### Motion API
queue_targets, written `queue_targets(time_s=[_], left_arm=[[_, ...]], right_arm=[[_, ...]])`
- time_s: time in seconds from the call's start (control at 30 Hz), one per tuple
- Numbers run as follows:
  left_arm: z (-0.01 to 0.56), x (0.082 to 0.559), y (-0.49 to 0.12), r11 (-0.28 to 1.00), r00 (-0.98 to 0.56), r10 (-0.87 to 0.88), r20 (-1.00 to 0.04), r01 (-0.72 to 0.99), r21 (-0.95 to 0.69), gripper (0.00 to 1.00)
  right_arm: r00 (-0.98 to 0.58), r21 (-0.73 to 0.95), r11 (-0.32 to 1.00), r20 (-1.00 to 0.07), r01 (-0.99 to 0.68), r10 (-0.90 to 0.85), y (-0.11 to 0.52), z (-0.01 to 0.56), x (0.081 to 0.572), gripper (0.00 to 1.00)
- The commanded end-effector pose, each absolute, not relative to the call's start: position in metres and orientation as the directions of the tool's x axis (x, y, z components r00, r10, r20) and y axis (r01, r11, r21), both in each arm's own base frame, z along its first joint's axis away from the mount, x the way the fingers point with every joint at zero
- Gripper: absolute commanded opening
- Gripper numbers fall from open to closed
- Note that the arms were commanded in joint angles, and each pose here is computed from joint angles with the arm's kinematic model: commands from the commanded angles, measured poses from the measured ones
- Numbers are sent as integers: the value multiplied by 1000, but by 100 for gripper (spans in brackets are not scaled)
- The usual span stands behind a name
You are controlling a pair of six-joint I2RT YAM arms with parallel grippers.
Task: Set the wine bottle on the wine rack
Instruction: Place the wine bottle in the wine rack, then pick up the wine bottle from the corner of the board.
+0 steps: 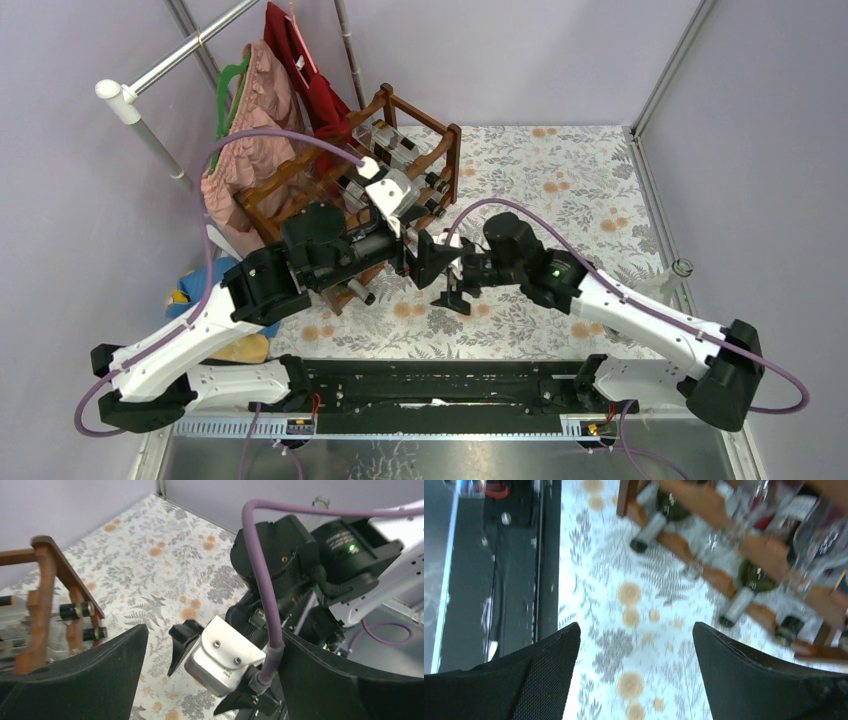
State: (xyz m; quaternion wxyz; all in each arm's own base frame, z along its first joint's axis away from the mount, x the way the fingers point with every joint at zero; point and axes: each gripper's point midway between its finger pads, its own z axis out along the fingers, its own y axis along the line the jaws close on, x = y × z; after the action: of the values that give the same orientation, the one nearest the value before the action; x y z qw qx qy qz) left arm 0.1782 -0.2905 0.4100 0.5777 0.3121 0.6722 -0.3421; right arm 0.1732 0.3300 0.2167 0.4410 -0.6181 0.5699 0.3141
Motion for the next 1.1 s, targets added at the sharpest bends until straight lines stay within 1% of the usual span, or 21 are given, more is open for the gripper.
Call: queue_targets(time_s=[0.0,0.07,0.13,0.27,0.43,0.53,0.6,0.7,0.8,0.97,1.07], left_arm=[[428,193,-272,652,-112,-38,-993,750,-109,99],[431,191,-267,651,-101,-78,-992,748,-128,99],[422,188,-265,646,-107,-94,-990,750,-142,99],[384,188,-264,659,-158,-65,-985,735,-161,99],[359,190,-257,689,-200,-59,-978,700,-185,96],[337,193,-265,694,-243,-23,-970,694,-190,94],[318,195,-271,697,-277,16,-961,692,-188,92],[294,197,-277,705,-312,60,-948,685,-181,90],[276,202,-275,729,-327,94,-940,666,-159,88],[238,214,-270,783,-366,199,-909,617,-77,77],[216,224,-266,812,-395,280,-875,583,-3,67]], right_arm=[[188,-201,-42,-791,-979,-583,272,182,151,90],[138,-178,14,-810,-984,-569,256,187,158,90],[89,-170,98,-829,-981,-552,241,197,173,91],[26,-161,214,-851,-963,-524,221,209,198,91],[-56,-124,321,-865,-939,-498,208,222,225,92],[-88,-79,312,-869,-947,-487,214,233,230,93],[-113,-31,282,-871,-959,-479,222,238,229,93],[-152,40,247,-878,-968,-454,225,231,227,93],[-184,36,318,-874,-947,-450,212,213,239,94],[-159,-12,377,-894,-926,-419,195,212,243,95],[-158,-23,399,-896,-917,-416,190,213,245,95]])
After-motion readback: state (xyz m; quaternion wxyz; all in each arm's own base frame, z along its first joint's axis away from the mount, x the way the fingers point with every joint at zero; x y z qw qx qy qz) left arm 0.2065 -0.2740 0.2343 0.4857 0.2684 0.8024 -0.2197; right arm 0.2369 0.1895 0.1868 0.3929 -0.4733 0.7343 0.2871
